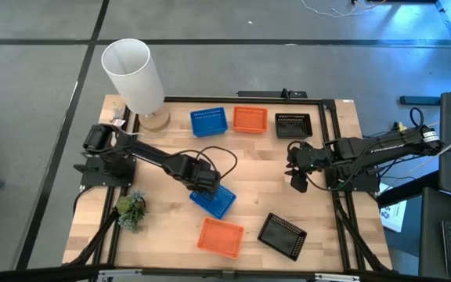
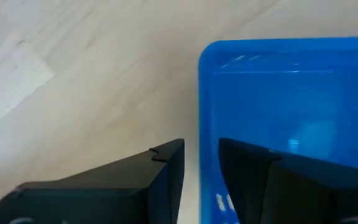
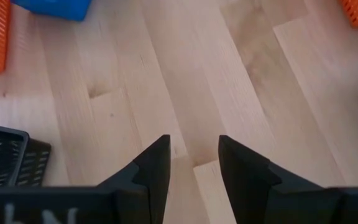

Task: Stack baskets by color
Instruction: Stack the blue bin on top of the stacked blue bins

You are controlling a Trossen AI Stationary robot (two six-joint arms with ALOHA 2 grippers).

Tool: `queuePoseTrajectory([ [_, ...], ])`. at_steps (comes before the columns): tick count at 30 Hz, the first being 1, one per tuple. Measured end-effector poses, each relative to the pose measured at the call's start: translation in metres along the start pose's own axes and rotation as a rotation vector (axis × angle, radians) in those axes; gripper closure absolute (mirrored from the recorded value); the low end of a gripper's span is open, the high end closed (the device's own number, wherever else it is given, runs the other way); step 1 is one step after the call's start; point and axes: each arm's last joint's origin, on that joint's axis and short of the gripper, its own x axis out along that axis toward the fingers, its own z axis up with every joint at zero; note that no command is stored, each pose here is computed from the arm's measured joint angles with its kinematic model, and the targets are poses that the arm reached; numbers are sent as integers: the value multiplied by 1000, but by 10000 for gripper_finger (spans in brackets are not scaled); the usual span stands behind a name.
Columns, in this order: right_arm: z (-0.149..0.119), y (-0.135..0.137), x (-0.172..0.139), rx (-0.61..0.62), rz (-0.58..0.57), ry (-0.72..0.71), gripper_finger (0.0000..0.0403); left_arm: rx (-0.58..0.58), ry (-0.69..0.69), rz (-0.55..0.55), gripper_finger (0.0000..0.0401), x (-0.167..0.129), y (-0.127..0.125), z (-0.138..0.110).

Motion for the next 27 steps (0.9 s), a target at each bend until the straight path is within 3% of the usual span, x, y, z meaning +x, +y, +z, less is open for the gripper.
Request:
queuePoseTrajectory([
  [5,0,0,0,0,1,-4,268,43,28,58,319,21,0,-2],
  [9,1,0,0,1,2,-7,268,52,43,62,383,25,0,-1],
  [12,1,0,0,0,3,-9,268,46,25,43,396,17,3,7],
  [18,1,0,0,-1,3,-12,268,35,-215,4,401,-41,17,36],
  [23,1,1,0,-2,4,-14,268,-110,-548,2,401,-105,45,61],
  [27,2,1,0,-3,6,-18,268,-254,-700,8,401,-138,74,81],
])
